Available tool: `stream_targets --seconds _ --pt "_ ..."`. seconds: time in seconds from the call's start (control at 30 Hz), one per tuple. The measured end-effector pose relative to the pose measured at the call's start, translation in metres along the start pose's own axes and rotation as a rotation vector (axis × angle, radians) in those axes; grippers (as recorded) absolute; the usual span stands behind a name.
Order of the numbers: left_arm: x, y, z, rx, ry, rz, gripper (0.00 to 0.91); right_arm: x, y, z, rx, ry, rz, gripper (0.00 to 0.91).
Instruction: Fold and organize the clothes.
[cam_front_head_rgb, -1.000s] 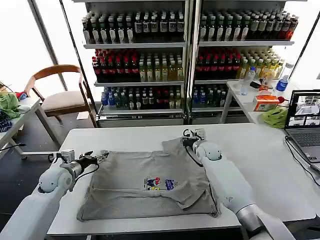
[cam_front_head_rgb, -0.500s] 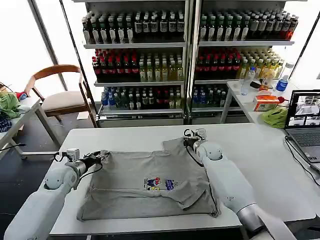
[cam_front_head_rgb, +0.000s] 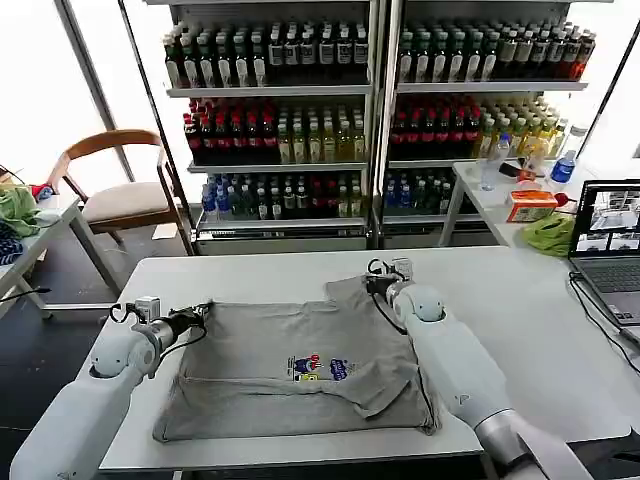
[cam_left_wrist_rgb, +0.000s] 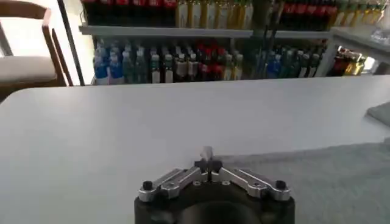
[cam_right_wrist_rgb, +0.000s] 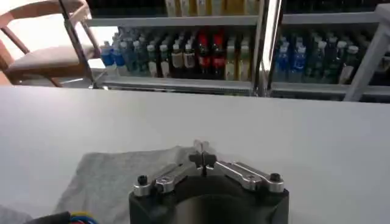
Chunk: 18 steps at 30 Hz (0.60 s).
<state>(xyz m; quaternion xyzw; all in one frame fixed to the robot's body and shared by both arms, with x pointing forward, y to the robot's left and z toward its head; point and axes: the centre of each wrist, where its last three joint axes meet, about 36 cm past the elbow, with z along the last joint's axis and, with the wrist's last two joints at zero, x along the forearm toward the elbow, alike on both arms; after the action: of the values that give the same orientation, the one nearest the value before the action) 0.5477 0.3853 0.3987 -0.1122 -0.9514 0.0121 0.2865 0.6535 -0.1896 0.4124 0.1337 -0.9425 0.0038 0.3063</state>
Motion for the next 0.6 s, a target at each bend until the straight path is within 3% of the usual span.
stream_targets --seconds 0.6 --pt "0.023 -0.007 -0.009 -0.006 -0.081 -0.006 0.0 0.044 -0.005 -0.012 -0.049 -0.108 -0.027 0.0"
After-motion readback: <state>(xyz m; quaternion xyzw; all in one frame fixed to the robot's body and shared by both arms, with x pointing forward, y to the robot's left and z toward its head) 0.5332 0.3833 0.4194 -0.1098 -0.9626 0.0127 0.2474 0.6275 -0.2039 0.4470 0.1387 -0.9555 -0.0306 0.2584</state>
